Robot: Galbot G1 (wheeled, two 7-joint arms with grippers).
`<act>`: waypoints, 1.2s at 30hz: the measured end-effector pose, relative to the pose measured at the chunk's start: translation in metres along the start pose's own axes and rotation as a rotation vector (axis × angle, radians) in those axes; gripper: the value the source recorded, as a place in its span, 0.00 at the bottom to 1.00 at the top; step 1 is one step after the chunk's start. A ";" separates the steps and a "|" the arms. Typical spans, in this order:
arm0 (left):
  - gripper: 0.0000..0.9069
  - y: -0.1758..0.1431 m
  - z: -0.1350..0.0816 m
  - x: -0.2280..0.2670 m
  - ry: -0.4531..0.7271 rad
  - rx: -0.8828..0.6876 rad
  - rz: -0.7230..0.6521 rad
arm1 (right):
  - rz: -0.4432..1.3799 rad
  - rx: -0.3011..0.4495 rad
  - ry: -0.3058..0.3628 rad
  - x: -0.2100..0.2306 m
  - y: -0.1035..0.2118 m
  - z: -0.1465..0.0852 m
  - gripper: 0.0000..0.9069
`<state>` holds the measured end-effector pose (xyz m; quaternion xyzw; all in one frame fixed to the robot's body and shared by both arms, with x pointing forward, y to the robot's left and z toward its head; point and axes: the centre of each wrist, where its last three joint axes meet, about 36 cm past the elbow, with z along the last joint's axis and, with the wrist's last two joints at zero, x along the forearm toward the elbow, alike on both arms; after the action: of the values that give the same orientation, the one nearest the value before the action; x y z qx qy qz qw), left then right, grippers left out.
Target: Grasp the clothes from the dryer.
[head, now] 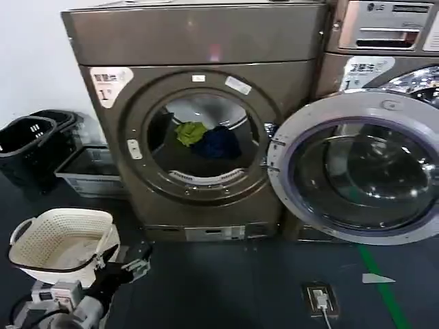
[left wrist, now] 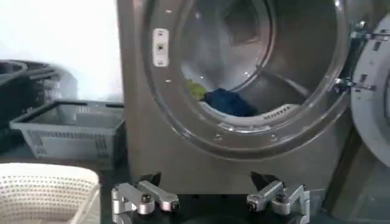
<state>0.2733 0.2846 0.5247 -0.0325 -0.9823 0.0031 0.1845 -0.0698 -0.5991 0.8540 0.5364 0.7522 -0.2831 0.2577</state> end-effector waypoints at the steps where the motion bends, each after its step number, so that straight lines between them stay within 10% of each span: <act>1: 1.00 0.000 0.000 0.001 0.000 -0.001 0.000 | -0.002 -0.001 -0.003 0.000 0.000 0.000 1.00; 36: 1.00 -0.015 -0.026 0.011 -0.109 -0.014 0.018 | -0.042 -0.093 -0.083 -0.002 -0.007 -0.013 1.00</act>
<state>0.2715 0.2702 0.5532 -0.0425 -0.9905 -0.0002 0.1305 -0.0767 -0.5932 0.8658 0.4958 0.7643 -0.2750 0.3072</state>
